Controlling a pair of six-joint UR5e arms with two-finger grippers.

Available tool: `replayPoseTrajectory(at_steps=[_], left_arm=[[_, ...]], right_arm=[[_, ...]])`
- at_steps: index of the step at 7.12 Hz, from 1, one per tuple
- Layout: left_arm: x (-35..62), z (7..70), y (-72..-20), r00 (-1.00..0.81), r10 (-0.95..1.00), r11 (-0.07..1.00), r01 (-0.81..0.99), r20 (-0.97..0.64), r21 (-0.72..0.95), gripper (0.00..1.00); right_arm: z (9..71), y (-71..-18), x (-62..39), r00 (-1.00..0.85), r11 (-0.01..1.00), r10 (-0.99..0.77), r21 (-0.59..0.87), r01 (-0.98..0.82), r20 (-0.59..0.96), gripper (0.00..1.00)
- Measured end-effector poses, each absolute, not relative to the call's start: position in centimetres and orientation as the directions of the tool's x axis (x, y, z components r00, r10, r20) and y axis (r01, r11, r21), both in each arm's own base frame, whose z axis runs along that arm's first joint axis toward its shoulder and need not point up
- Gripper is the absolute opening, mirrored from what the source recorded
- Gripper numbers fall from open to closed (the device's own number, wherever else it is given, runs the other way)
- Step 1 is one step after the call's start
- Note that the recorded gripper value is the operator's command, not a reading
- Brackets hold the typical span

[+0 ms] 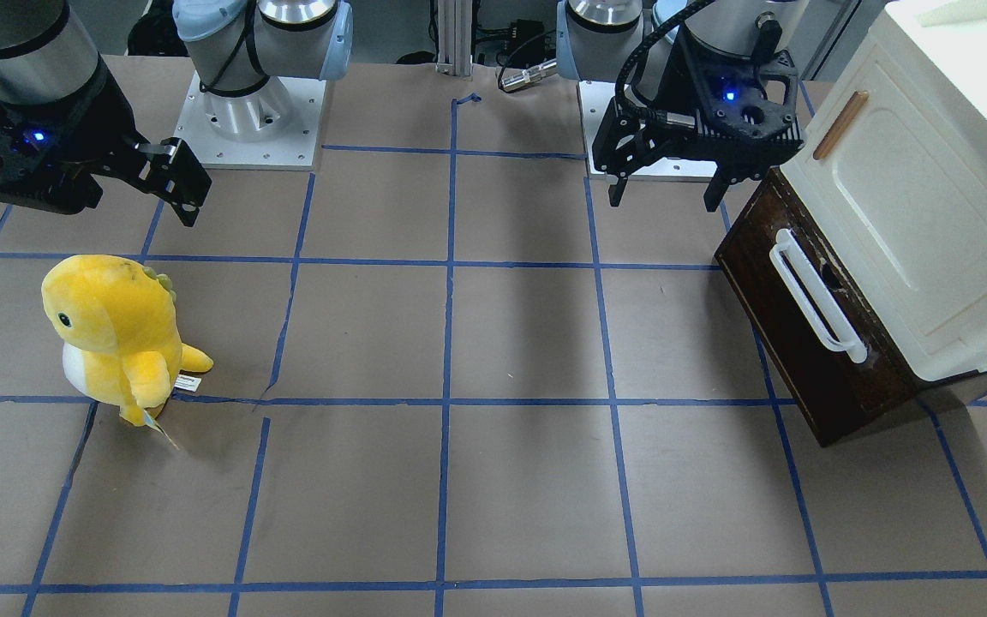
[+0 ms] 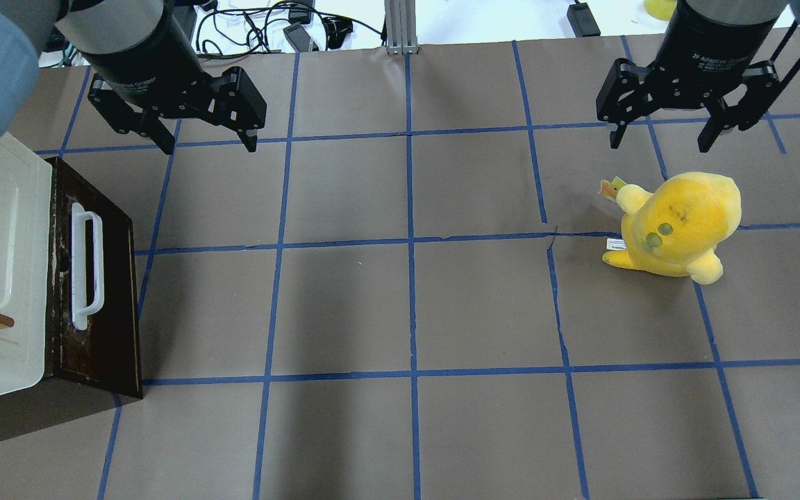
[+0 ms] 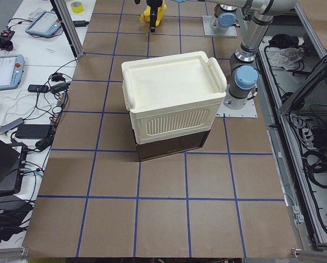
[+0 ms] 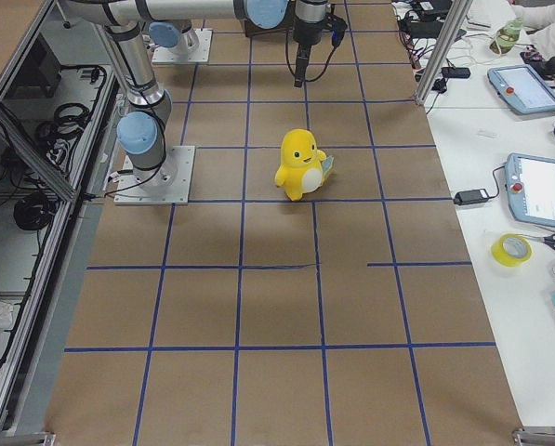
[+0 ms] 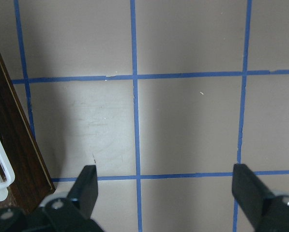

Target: Pull drawer sideways

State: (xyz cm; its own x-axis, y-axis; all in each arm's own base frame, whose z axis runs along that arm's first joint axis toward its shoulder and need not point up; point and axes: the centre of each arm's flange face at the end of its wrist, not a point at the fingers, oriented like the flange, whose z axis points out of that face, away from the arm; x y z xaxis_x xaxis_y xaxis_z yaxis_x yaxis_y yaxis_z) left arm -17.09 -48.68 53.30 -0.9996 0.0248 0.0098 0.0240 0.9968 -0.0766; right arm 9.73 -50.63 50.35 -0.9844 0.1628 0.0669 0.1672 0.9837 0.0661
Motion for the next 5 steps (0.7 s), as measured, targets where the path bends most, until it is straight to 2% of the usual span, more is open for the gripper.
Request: replayPoseTrajectory(at_steps=[5], left_arm=[[-17.9,51.2,-49.8,-1.000,-0.001,0.999,-0.001,0.014,-0.038,1.00]], right_arm=[[50.3,-50.6,9.7,-0.984,0.984,0.163,0.066,0.167,0.067,1.00]])
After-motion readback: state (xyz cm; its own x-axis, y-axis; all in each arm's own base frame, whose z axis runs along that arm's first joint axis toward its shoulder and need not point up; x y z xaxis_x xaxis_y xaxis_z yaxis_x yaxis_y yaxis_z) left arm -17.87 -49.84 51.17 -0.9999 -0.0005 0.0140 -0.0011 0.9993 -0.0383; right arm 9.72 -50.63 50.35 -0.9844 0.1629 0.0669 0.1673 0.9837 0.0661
